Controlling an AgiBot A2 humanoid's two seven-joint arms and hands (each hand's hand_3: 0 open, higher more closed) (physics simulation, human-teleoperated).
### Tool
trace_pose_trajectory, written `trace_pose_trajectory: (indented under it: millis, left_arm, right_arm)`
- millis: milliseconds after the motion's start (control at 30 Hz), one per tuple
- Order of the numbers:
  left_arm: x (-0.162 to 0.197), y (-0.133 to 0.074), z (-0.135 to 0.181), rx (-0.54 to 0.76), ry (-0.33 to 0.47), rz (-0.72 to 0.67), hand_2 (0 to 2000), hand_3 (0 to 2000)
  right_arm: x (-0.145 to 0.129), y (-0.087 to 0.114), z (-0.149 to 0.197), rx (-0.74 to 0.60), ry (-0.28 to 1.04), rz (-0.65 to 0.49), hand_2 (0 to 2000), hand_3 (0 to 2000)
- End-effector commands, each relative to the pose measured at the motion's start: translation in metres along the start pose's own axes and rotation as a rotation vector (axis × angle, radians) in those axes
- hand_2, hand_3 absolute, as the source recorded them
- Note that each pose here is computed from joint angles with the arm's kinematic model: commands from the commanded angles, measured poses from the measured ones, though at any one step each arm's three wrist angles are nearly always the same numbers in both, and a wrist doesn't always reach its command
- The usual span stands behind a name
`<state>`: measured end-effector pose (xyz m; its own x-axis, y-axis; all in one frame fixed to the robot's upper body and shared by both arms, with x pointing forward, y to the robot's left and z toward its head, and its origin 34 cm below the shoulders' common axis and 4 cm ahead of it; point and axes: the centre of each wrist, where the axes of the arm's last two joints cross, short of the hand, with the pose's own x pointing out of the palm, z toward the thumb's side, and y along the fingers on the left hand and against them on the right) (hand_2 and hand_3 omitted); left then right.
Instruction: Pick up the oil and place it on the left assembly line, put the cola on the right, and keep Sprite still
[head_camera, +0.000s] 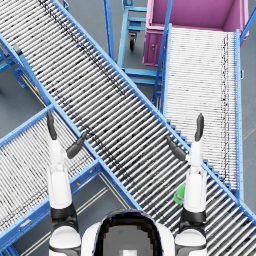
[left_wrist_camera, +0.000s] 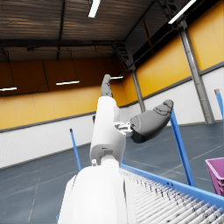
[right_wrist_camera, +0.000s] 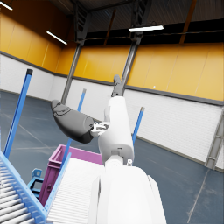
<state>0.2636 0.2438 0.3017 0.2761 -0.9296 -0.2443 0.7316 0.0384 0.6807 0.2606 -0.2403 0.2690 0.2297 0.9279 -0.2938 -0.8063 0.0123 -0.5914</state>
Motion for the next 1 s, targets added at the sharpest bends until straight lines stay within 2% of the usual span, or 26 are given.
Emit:
trace_pose_trajectory:
  millis: [33, 100, 1000]
  left_arm:
    - [-0.0009, 0.0005, -0.0001, 0.000, 0.007, 0.004, 0, 0]
    - [-0.0062, 0.0057, 0.0028, 0.017, 0.020, 0.024, 0, 0]
    - [-0.0020, -0.0007, -0.0013, -0.006, 0.019, 0.013, 0, 0]
  right_arm:
    - [-0.0009, -0.0004, 0.0001, -0.001, 0.006, -0.004, 0, 0]
    - [-0.0020, -0.0010, 0.0003, -0.002, 0.014, -0.009, 0, 0]
    - [-0.0026, 0.0036, -0.0042, 0.021, 0.015, -0.021, 0, 0]
